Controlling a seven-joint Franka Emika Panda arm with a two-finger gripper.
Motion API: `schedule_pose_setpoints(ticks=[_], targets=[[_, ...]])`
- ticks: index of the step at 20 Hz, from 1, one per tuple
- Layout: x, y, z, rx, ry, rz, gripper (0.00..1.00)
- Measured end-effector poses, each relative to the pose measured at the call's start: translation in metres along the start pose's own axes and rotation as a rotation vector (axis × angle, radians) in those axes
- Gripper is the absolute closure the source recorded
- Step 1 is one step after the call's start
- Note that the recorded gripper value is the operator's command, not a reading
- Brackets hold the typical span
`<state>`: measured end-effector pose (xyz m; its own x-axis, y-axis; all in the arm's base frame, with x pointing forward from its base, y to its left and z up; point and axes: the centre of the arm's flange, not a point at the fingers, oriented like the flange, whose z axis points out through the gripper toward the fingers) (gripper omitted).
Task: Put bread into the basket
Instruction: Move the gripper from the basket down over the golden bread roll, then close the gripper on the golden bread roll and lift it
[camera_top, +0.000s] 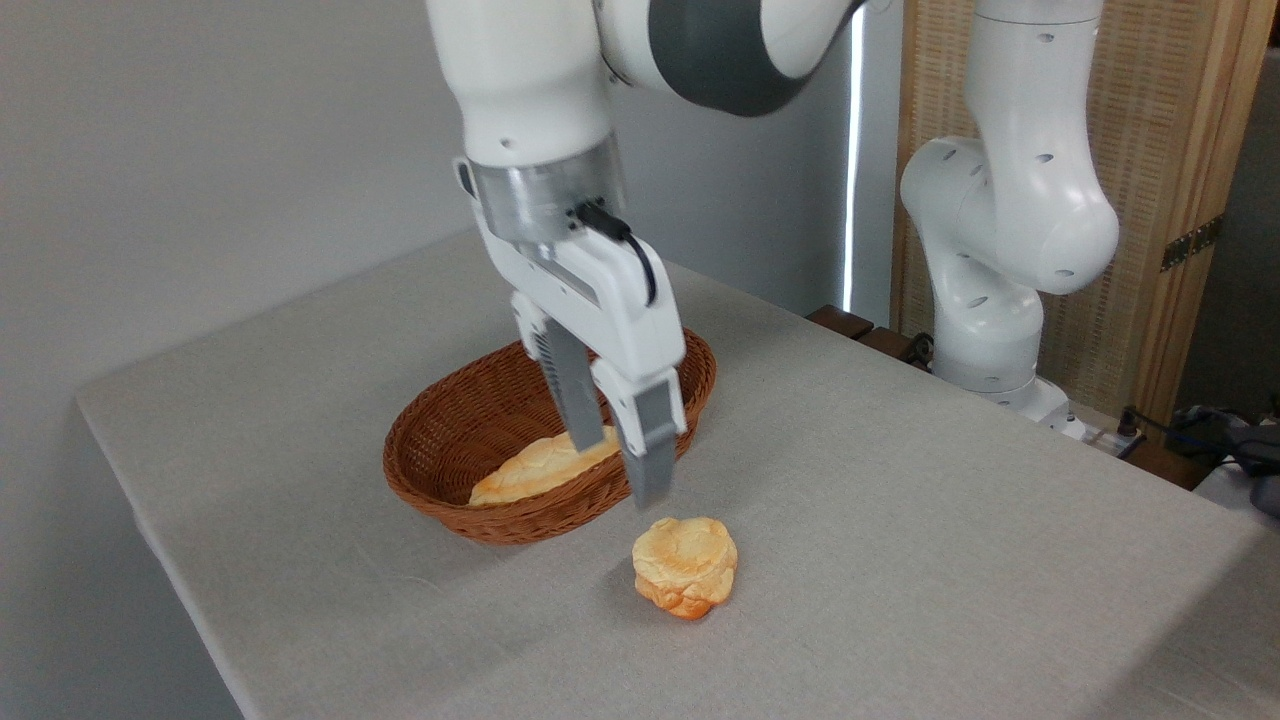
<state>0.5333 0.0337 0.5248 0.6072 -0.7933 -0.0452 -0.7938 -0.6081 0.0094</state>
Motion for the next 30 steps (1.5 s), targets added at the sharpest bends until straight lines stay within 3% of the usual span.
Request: schedule_pose_setpoints(ticks=[5,8,30], targets=[[-0.013,0.012,0.056,0.046,-0.055,0.049,0.0],[-0.025,0.021,0.078,0.039,-0.081,0.123,0.0],[-0.014,0.036,0.1,0.049,-0.067,0.211,0.01]])
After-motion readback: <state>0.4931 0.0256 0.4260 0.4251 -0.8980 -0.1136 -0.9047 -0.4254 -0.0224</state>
